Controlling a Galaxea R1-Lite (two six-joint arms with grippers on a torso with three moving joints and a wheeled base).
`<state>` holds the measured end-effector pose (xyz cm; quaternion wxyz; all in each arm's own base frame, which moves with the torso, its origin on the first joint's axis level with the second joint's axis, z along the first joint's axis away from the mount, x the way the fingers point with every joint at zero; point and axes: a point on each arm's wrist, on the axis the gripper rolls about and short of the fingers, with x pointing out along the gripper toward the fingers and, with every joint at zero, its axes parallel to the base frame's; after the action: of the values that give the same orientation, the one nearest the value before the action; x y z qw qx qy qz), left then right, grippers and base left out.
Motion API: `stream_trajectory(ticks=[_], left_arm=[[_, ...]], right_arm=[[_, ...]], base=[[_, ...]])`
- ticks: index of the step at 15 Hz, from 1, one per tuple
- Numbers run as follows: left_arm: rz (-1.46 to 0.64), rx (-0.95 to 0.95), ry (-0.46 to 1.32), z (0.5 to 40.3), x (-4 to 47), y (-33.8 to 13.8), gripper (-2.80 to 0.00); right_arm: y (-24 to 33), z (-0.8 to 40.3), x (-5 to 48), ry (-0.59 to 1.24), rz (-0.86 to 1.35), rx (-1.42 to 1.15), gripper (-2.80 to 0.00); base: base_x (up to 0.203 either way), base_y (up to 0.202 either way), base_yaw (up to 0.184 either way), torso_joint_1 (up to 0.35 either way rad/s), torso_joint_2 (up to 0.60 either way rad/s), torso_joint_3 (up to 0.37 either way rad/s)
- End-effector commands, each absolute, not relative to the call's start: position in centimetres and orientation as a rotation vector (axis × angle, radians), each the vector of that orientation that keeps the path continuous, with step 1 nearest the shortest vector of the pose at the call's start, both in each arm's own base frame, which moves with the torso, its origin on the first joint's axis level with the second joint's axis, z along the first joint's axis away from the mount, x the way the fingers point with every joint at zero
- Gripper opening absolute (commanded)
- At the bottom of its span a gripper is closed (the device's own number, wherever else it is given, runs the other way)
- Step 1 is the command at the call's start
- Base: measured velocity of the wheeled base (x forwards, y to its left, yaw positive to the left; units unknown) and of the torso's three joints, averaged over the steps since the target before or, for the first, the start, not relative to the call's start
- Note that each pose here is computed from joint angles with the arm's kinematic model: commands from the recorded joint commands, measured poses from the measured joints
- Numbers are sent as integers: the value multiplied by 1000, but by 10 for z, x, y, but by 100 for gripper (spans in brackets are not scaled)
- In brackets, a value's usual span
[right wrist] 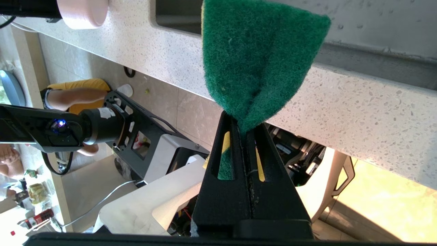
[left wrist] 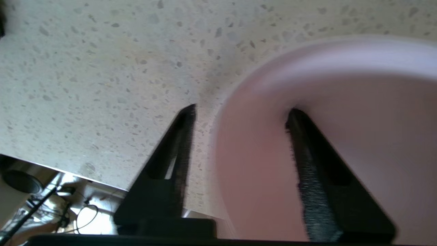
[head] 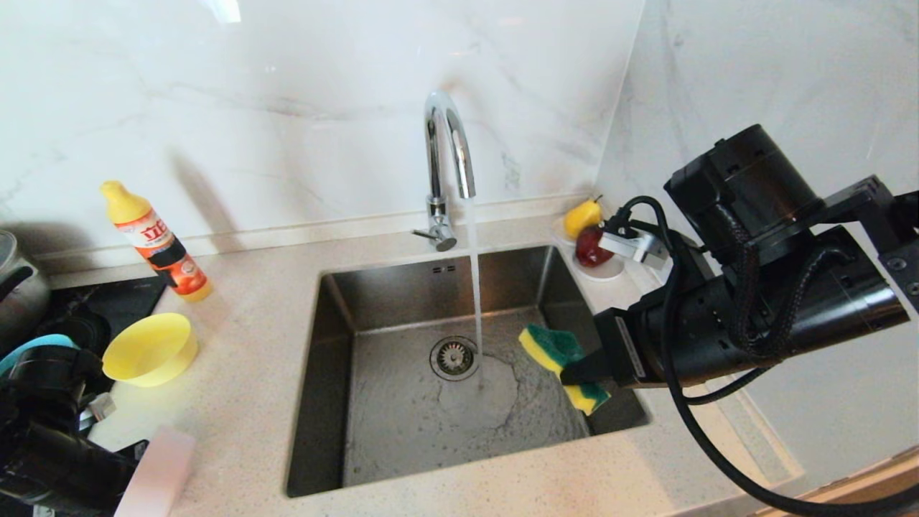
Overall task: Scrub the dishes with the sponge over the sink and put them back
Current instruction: Wash the bowl
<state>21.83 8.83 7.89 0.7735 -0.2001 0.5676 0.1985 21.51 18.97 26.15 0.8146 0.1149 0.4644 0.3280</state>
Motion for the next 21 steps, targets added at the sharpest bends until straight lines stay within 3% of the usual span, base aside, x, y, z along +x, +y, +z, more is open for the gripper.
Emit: stream_trajectory(ticks=[1,14,19,20,21], left_arm=[[431,-439,1236,78,219,89,-280],[519,-504,1011,128,227,97,-280],[559,-454,1049,126,227,99,-280],[560,-458,1068,121,228,100,0],[562,-462,1088,116,230,100,0]], right_arm=[[190,262,215,991,701,246,-280],[187,263,211,990,703,249,-280],[187,264,211,990,702,250,-280],[187,263,211,991,702,250,-280],[187,263,212,991,702,250,-280]], base=[[0,0,0,0,0,0],[0,0,0,0,0,0],[0,0,0,0,0,0],[0,0,0,0,0,0],[0,0,0,0,0,0]])
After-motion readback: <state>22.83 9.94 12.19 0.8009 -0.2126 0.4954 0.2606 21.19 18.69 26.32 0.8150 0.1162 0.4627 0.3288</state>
